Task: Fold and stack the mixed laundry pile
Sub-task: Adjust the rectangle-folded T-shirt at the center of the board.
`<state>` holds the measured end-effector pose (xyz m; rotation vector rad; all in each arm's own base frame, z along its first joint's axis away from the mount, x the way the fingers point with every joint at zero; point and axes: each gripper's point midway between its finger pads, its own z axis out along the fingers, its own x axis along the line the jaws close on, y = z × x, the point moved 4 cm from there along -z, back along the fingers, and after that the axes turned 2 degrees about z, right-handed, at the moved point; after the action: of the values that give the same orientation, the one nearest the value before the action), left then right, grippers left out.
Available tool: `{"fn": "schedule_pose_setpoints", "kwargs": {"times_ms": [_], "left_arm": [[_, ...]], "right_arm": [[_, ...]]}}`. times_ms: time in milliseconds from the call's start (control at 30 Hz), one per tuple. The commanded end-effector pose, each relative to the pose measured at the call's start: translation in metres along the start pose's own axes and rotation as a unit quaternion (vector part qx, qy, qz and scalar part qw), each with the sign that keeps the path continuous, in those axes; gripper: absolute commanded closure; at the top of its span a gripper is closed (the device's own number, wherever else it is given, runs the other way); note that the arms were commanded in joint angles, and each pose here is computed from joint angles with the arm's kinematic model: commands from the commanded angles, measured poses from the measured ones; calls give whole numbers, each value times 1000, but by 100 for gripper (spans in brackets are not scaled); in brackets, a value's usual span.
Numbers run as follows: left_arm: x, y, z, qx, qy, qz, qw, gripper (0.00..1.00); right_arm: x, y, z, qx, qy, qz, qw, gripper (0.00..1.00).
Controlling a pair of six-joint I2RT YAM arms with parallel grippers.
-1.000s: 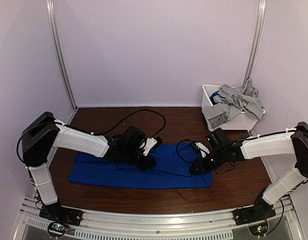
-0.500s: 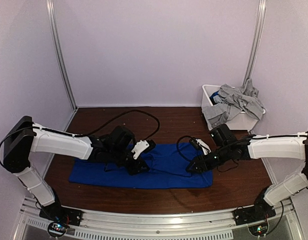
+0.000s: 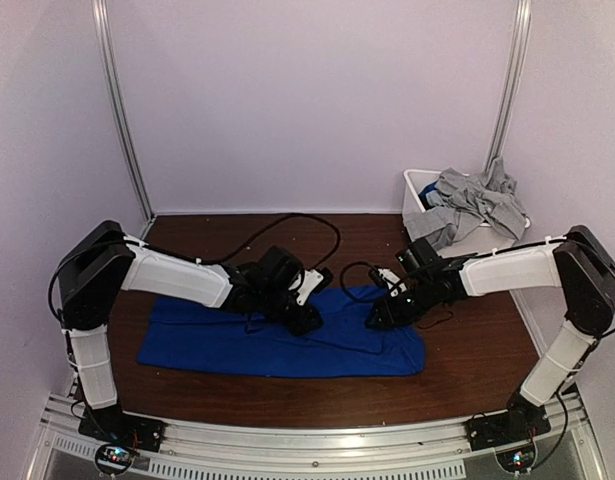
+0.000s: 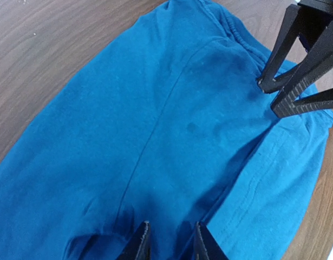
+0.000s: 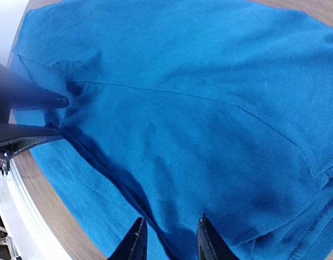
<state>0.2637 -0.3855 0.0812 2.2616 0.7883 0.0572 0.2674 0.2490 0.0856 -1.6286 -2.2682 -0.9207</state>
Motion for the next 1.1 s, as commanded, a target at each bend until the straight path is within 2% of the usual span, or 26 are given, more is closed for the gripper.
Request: {"fn": "schedule_pose_setpoints", "kwargs": {"times_ms": [0, 167, 467, 667, 867, 933, 1067], "left_arm": [[-3, 15, 8, -22, -17, -13, 1000, 72], [-10, 2, 7, -7, -43, -7, 999, 76], [-20, -14, -20, -11, -68, 6, 998, 79], [-30, -27, -40, -21, -87, 24, 996, 79], [-34, -36, -65, -24, -89, 44, 995, 75], [-33, -35, -73, -27, -78, 46, 996, 73], [-13, -22, -85, -50, 1, 28, 998, 71]], "right_arm": [[0, -6, 6, 15, 19, 6, 1000, 69], [5, -24, 5, 27, 54, 10, 998, 73], [33, -51, -13, 33, 102, -1, 994, 76], [38, -70, -20, 50, 109, -10, 993, 72], [37, -96, -20, 90, 117, -22, 989, 57], [39, -95, -26, 85, 118, -28, 989, 55], [44, -75, -35, 45, 97, -35, 994, 54]]}}
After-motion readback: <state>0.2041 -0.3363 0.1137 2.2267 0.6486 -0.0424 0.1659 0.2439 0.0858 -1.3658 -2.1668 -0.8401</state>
